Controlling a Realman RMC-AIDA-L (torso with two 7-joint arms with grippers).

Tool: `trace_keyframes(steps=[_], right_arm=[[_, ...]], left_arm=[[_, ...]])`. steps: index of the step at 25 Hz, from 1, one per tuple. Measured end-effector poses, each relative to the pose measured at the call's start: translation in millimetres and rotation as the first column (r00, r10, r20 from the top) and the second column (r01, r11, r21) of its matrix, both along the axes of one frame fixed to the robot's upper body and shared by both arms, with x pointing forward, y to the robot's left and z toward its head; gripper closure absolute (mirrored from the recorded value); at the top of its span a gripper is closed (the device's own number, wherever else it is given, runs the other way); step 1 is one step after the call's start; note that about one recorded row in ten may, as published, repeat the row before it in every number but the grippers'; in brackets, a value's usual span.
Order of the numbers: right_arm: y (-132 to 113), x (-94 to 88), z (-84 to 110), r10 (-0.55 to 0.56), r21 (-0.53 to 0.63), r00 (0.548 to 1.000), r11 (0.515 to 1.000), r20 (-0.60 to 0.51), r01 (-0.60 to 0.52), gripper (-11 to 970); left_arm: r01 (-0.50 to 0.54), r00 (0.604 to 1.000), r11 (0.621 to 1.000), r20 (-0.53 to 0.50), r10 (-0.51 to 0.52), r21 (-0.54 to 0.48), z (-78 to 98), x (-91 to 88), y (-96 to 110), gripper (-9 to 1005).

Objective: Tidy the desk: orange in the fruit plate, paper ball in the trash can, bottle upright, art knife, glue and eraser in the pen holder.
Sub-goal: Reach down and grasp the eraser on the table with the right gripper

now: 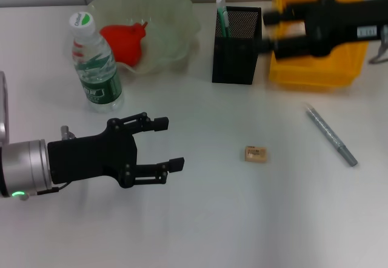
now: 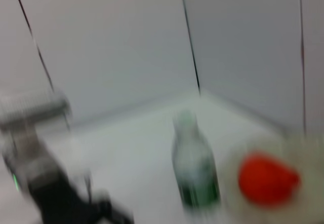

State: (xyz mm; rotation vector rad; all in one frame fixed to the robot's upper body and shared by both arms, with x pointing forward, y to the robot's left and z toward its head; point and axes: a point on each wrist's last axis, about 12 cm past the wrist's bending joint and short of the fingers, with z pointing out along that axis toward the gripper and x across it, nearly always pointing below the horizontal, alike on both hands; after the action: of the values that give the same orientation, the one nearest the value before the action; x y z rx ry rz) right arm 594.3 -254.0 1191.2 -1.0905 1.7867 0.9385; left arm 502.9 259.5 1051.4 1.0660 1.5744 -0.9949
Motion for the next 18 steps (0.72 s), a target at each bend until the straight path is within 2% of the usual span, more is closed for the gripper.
trace_keyframes(steps=[3,4,5,7,9,10,18], right_arm=[[5,5.3,0.3,0.004,-0.173,0.998,0.985,-0.055,-0.014,233],[13,12.2,0.8,-0.003,-0.271,0.995,0.962,-0.104,-0.025,233],[13,12.2,0.8,-0.003,-0.271,0.995,0.962,-0.104,-0.025,233],[23,16.2,-1.6,0.005,-0.349,0.988,0.935,-0.151,-0.058,233],[39,17.1,-8.2,0.036,-0.444,0.980,0.888,-0.196,-0.122,233],[39,17.1,-8.2,0.036,-0.444,0.980,0.888,-0.196,-0.122,235],[76,7.1,-28.5,0.137,-0.578,0.966,0.780,-0.220,-0.242,251]], left_arm=[[-0.003,1.000,1.000,0.000,0.003,-0.003,1.7,1.1,1,153],[-0.007,1.000,1.000,-0.004,0.007,-0.002,1.8,1.9,1,153],[-0.007,1.000,1.000,-0.004,0.007,-0.002,1.8,1.9,1,153],[-0.009,1.000,1.000,-0.004,0.009,0.000,1.7,2.2,1,153],[-0.015,1.000,1.000,-0.004,0.015,-0.001,1.5,2.1,2,153],[-0.015,1.000,1.000,-0.004,0.015,-0.001,1.5,2.1,2,153],[-0.027,1.000,1.000,-0.011,0.027,-0.005,-0.1,-0.6,4,153]])
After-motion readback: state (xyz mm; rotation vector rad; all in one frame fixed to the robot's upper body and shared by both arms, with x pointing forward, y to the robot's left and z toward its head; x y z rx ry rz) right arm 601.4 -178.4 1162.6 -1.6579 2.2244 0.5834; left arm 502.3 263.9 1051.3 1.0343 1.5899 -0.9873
